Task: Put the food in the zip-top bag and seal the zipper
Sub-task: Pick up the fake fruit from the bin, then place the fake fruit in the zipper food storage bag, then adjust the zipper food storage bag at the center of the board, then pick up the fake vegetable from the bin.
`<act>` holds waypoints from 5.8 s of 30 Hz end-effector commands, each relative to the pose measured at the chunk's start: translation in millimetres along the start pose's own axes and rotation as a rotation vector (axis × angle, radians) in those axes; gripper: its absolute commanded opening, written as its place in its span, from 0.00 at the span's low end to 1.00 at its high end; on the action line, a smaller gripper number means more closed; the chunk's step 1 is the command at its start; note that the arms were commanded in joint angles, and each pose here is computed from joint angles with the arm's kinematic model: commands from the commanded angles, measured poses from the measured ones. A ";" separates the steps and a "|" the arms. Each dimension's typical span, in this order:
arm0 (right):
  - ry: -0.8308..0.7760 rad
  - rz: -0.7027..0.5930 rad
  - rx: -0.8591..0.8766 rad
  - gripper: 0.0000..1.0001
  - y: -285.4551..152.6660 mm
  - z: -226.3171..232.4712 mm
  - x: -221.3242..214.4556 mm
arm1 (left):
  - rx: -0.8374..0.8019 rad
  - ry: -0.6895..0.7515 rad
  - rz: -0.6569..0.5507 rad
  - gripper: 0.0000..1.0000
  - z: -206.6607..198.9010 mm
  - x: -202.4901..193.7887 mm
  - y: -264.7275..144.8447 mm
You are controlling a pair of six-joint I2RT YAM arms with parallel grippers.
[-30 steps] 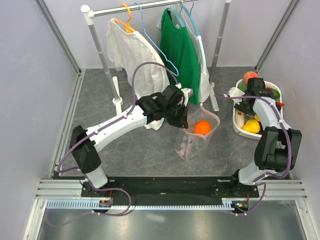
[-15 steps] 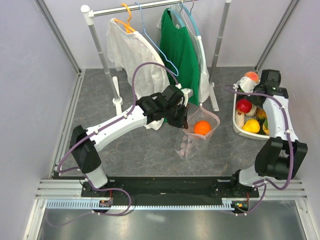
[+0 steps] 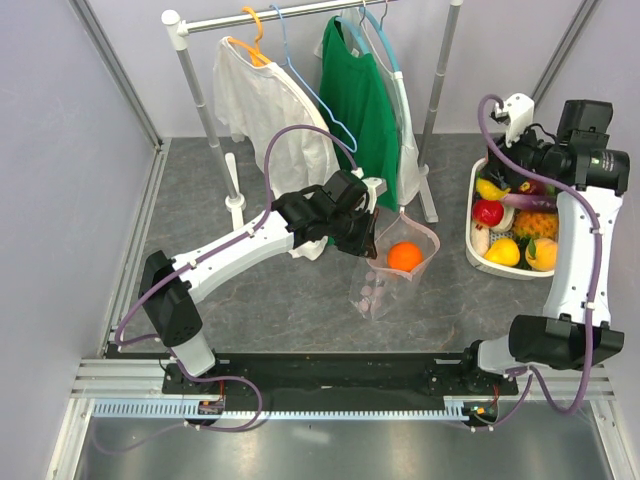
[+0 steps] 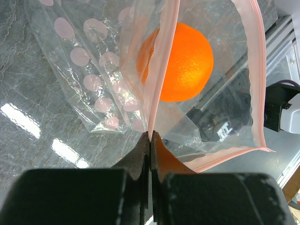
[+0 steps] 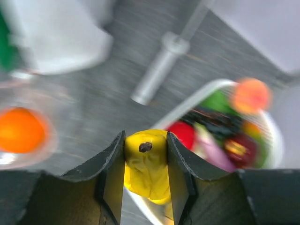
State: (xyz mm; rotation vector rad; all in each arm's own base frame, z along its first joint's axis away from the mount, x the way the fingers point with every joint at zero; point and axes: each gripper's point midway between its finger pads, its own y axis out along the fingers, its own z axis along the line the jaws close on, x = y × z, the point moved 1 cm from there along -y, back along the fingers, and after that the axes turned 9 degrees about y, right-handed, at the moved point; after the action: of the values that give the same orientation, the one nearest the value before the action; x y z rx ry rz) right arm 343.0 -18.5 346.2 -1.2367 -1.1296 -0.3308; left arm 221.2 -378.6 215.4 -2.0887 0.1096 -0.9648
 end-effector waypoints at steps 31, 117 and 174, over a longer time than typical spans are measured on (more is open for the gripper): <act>0.151 -0.064 0.523 0.98 17.7 226.2 -33.2 | -0.179 -0.030 -0.042 0.03 -19.3 17.9 -16.9; -0.227 0.461 -0.148 0.98 11.3 -110.9 -85.4 | -0.239 -0.077 -0.058 0.02 -19.7 69.7 -56.8; -0.422 0.423 -0.289 0.05 -5.6 -92.7 -59.6 | -0.224 -0.030 -0.015 0.02 -10.4 50.4 -49.4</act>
State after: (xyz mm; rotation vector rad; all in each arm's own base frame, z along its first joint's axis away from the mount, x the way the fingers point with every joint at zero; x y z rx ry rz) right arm 375.2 -155.1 245.7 -1.8923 -1.0364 0.3953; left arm 241.2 -376.7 275.3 -2.3173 0.1993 -0.8956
